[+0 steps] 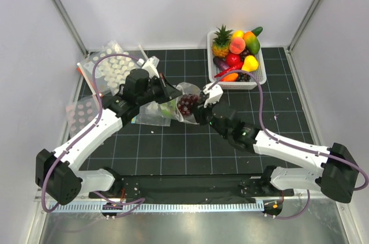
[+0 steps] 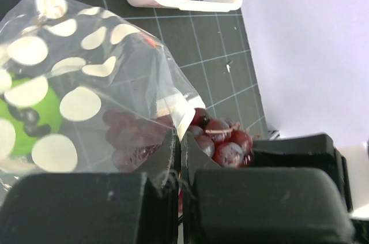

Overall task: Place the food in the zip-top bag and seal the zipper
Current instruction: Place the fake fruit in the zipper food storage bag.

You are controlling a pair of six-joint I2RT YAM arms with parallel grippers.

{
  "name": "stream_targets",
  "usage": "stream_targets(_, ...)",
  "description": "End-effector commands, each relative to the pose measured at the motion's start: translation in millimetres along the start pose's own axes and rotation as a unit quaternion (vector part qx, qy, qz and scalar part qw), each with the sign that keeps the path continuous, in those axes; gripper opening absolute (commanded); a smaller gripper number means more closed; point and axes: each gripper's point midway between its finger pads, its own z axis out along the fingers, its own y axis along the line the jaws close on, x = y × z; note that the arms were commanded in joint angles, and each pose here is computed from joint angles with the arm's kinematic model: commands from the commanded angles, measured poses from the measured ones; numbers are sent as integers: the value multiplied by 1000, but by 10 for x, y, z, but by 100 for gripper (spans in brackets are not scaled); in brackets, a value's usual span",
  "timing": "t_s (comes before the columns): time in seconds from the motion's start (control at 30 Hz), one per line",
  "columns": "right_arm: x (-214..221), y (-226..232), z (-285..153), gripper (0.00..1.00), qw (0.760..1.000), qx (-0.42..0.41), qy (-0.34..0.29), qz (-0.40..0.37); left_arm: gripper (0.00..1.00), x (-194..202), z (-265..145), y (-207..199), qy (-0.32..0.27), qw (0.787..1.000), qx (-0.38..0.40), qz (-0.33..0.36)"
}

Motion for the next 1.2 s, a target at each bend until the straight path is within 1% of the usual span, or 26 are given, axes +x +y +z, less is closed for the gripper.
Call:
stream_targets(0.0, -313, 205, -1, 6, 999, -9, -42, -7, 0, -227, -81, -171, -36, 999, 19, 24)
stream_targets(0.1, -320, 204, 8, 6, 999, -2, -37, -2, 0, -207, -65, -170, -31, 999, 21, 25)
stream_targets(0.17, -314, 145, -17, 6, 999, 19, -32, -3, 0, -221, -70, -142, -37, 999, 15, 29)
stream_targets(0.37, -449, 38, -151, 6, 998, 40, -49, 3, 0, -211, -85, -84, -41, 999, 4, 34)
stream_targets(0.47, -437, 82, -139, 6, 999, 29, -45, 3, 0, -208, -84, -88, -40, 999, 6, 34)
stream_targets(0.7, -184, 260, 80, 6, 1000, 5, -6, 21, 0, -222, -139, -181, -48, 998, 30, 35)
stream_targets(0.93, -95, 323, 170, 6, 999, -12, -1, 50, 0, -235, -218, -265, -53, 997, 47, 34)
stream_targets(1.0, -69, 305, 212, 6, 998, -13, 4, 56, 0, -204, -230, -294, -45, 997, 55, 32)
stream_targets(1.17, -25, 284, 309, 6, 996, -44, 14, 78, 0, -143, -281, -392, -29, 996, 80, 31)
